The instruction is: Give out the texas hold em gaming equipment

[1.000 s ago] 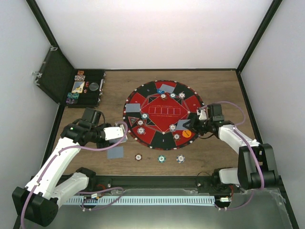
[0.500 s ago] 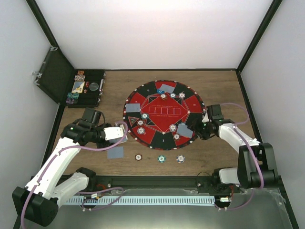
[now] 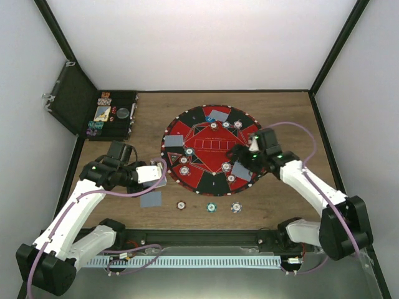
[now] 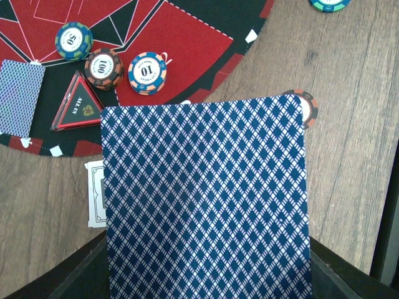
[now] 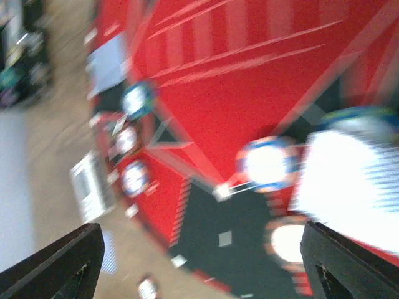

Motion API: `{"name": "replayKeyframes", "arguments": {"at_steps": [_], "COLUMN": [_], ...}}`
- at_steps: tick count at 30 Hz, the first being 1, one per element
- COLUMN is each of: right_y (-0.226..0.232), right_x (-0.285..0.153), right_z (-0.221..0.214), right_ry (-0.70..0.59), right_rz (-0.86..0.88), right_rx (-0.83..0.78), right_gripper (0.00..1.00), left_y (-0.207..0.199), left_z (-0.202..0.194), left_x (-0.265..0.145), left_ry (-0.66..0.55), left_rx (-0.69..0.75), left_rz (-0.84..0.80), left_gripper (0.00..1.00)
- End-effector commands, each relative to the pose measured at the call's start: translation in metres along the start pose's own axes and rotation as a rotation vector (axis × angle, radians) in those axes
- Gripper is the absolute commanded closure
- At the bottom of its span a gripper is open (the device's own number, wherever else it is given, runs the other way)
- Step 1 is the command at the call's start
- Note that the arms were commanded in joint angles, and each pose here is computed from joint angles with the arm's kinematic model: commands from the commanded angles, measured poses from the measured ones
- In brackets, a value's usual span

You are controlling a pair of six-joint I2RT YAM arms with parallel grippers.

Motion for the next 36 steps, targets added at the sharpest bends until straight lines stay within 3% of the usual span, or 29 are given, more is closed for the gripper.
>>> {"name": "replayKeyframes", "arguments": {"at_steps": [1,4,11,26,36], "right_y": [0.064,0.096,0.15,0.182,0.174], "right_x": [0.015,0.025,0.053,0.115,0.144], "right_z": [-0.038,-0.067,-0.118,-0.159,-0.168], "right_ry": [0.267,0.444,0.633,0.802,0.875], "right_rz": [0.402,0.562,0.65,0.672,0.674], "right_rx": [-0.113,-0.18,-0.3,-0.302,-0.242], "right_gripper": [0.1,0.09,0.1,0.2,0.28], "left_y": [0.001,0.001,0.0,0.001,0.0], "left_z": [0.004,0.004,0.004,0.004,0.002], "left_x": [-0.001,-0.001,-0.002,-0.003,0.0], "left_ry": [-0.044,-0.046,-0.048,-0.041,-0.031], "left_rx": [-0.003,-0.004,-0.002,0.007,0.014], "left_rz": [0.004,0.005,0.011,0.013,0.011], "left_gripper": [0.96,0.96,0.96,0.95,0.96]}}
Point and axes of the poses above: each gripper's point midway between its finger pads, its own x axis out along the fingers, its own y axis along the line the jaws close on, z = x × y, the point moved 10 cm from there along -x, back along the fingers, and after that the axes turned 9 degrees about x, right-handed, at the moved point
